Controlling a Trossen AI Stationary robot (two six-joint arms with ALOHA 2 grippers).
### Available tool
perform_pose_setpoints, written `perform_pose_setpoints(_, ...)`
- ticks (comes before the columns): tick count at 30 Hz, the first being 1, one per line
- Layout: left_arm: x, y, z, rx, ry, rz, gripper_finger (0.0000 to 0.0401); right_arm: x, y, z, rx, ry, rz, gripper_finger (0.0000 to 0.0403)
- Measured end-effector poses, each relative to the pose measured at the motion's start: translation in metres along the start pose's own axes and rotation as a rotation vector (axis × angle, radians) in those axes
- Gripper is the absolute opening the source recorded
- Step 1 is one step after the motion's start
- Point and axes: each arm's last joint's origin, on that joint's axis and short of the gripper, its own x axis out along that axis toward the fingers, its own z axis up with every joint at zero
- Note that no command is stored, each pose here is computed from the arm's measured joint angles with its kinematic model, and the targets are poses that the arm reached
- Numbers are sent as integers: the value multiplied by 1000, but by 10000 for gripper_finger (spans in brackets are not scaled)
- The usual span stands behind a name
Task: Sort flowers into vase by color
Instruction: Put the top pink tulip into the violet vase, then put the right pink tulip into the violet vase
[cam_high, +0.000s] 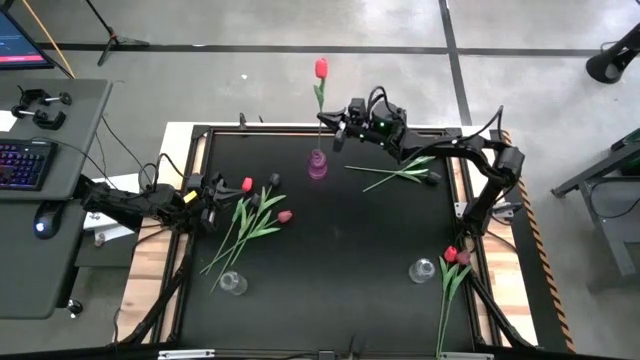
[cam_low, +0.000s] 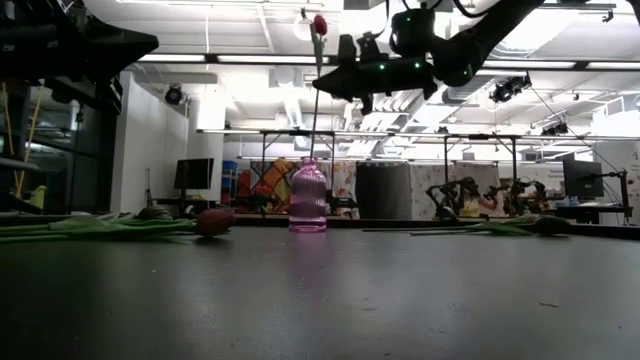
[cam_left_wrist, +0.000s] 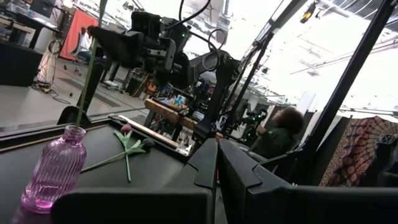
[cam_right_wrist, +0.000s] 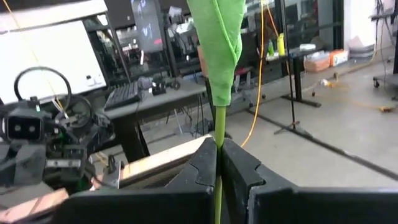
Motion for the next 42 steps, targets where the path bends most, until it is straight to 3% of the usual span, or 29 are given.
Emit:
perform_pose_setpoints(14,0,0,0,0,0,0,1,2,13,-15,-40,133,19,10)
perform_pose_setpoints(18,0,0,0,0,0,0,1,2,13,-16,-42,136,19,61)
perform_pose_setpoints(24,0,0,0,0,0,0,1,0,12,-21,21,207,2,177)
perform_pose_setpoints(29,0,0,0,0,0,0,1,-11,14,-19,-49,318,-7,250)
perform_pose_setpoints(34,0,0,0,0,0,-1,1,-31,12,-4,-86,413,-32,276)
perform_pose_setpoints(42,0,0,0,0,0,-1,1,-76,8,15,-98,625,-99,266)
